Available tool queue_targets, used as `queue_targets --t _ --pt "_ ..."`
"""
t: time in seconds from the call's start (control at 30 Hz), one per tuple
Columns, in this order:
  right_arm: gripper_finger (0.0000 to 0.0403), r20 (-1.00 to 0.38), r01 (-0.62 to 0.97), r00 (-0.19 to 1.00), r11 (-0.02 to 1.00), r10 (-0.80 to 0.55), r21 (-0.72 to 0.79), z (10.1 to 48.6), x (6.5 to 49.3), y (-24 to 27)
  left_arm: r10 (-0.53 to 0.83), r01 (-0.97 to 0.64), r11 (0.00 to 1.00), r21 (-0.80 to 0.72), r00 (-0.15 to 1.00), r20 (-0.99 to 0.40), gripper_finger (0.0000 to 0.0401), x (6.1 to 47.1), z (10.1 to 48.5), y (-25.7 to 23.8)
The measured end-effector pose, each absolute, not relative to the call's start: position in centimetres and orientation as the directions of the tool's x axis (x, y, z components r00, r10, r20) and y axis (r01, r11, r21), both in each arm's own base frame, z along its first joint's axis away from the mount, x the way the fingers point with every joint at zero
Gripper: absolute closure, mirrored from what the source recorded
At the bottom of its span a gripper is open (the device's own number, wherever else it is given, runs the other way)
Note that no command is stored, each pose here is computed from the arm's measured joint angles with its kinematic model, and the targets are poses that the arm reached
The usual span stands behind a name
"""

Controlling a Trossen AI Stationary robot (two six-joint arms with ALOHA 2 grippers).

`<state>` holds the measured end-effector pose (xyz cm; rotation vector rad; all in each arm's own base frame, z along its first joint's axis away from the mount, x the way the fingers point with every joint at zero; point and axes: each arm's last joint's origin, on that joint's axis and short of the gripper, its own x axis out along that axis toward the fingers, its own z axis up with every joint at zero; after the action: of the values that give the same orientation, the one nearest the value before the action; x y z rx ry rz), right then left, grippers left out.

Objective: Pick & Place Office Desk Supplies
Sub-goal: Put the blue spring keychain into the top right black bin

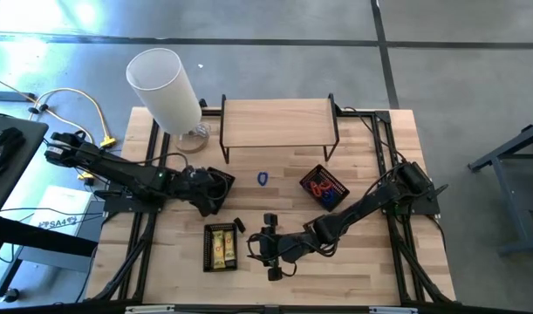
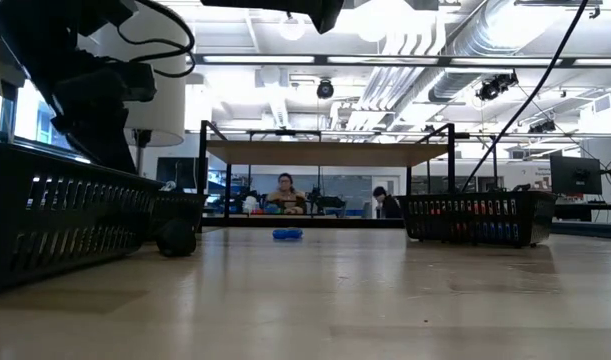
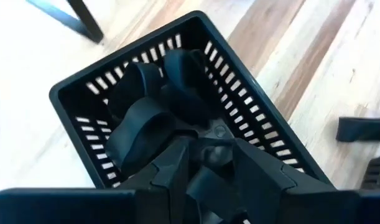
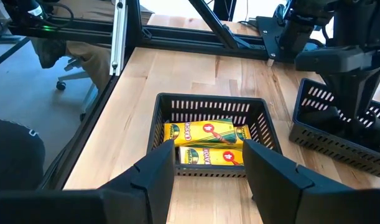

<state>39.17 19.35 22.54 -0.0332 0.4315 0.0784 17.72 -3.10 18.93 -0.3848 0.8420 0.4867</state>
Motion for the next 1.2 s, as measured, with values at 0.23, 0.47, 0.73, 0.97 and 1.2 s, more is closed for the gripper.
queue_targets --t 0.23,0.47,0.73,0.97,1.2 --pt "0.0225 -0.419 -0.083 0.905 0.996 0.069 -0.016 22.5 39.2 19.3 0.264 -0.499 0.862 -0.09 0.594 -0.76 0.0284 18.1 19.6 -3.2" --pt "0.0225 -0.419 -0.085 0.905 0.996 0.07 -0.016 22.5 39.1 19.4 0.23 -0.392 0.915 -0.095 0.7 -0.677 0.0284 19.5 23.8 -4.0" --pt "0.0225 -0.424 -0.105 0.901 0.994 0.087 -0.02 22.5 38.7 20.2 0.143 -0.235 0.957 -0.169 0.892 -0.43 0.0285 21.2 27.2 -5.4" --pt "0.0225 -0.416 -0.128 0.905 0.99 0.093 -0.055 22.5 37.5 22.3 0.141 -0.235 0.949 -0.212 0.913 -0.382 0.0285 21.6 27.7 -5.3" --pt "0.0225 -0.403 -0.113 0.913 0.989 0.066 -0.093 22.5 36.6 23.6 0.068 -0.171 0.957 -0.234 0.918 -0.391 0.0268 21.8 27.7 -4.8"
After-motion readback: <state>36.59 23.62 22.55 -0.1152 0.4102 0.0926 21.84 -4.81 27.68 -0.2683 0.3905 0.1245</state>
